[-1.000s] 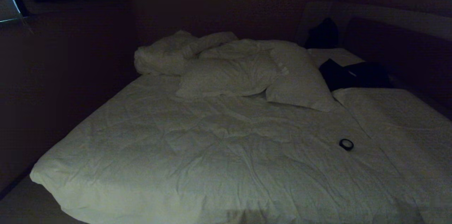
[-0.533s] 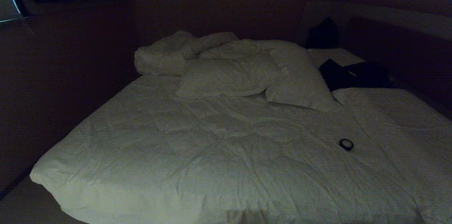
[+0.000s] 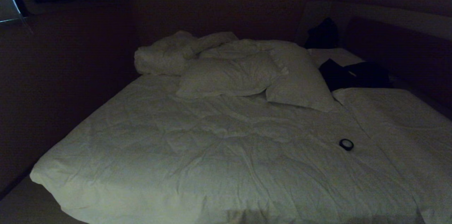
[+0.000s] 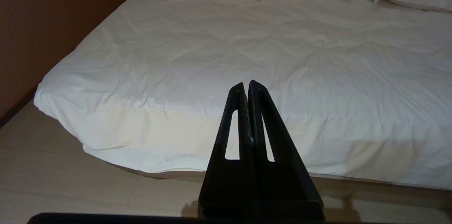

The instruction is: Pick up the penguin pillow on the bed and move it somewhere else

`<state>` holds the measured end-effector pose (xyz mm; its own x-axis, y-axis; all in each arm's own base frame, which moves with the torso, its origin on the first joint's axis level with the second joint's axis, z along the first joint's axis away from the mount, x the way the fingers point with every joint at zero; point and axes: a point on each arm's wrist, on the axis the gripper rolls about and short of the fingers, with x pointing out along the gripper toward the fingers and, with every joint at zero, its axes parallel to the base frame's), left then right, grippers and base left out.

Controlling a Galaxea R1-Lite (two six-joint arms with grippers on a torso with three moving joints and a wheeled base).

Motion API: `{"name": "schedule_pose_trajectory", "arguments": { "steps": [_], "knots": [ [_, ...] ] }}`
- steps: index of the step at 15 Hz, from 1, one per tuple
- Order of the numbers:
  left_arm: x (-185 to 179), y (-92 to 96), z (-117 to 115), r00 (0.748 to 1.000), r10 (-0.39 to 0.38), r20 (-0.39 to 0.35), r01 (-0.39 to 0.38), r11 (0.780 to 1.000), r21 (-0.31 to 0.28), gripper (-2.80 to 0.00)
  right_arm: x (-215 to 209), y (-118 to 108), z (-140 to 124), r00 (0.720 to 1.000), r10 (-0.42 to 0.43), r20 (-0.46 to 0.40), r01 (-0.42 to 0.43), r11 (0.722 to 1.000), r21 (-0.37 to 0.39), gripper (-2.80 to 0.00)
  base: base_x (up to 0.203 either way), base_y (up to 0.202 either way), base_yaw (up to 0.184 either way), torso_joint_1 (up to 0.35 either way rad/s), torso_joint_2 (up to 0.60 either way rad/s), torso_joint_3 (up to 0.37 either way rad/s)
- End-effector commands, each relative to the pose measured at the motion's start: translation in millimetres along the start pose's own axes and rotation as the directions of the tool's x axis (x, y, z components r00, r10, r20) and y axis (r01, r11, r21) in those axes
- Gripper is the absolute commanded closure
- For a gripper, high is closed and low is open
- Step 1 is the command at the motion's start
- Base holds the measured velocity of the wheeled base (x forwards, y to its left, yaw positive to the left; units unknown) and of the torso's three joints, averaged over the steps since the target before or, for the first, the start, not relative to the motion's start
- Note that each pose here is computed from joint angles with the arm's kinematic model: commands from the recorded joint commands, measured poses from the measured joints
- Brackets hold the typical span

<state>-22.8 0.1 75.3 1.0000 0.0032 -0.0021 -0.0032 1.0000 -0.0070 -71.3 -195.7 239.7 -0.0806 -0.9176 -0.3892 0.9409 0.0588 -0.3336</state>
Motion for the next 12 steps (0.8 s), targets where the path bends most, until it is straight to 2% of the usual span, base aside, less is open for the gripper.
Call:
{"name": "schedule_pose_trajectory", "arguments": {
  "steps": [1, 4, 7, 12],
  "knots": [
    [0.1, 0.0, -0.4, 1.0, -0.001, -0.001, 0.001, 1.0, 0.0, 0.0, 11.4, -20.3, -17.8, 0.999, 0.036, -0.027, -0.039, 0.992, -0.119, 0.0, 0.0, 0.0, 0.0, 0.0, 0.0, 0.0],
    [0.1, 0.0, -0.4, 1.0, 0.0, -0.001, 0.0, 1.0, -0.001, 0.0, 6.6, -51.8, -25.5, 0.999, 0.035, 0.015, -0.032, 0.983, -0.179, 0.0, 0.0, 0.0, 0.0, 0.0, 0.0, 0.0],
    [0.1, 0.0, -0.4, 1.0, 0.0, -0.001, 0.0, 1.0, -0.001, 0.0, 2.1, -83.7, -29.6, 0.999, -0.006, 0.048, 0.015, 0.984, -0.177, 0.0, 0.0, 0.0, 0.0, 0.0, 0.0, 0.0],
    [0.1, 0.0, -0.4, 1.0, -0.001, -0.001, 0.001, 1.0, -0.001, 0.0, 13.1, -125.1, -60.4, 0.997, -0.068, -0.022, 0.063, 0.982, -0.177, 0.0, 0.0, 0.0, 0.0, 0.0, 0.0, 0.0]
  ]
}}
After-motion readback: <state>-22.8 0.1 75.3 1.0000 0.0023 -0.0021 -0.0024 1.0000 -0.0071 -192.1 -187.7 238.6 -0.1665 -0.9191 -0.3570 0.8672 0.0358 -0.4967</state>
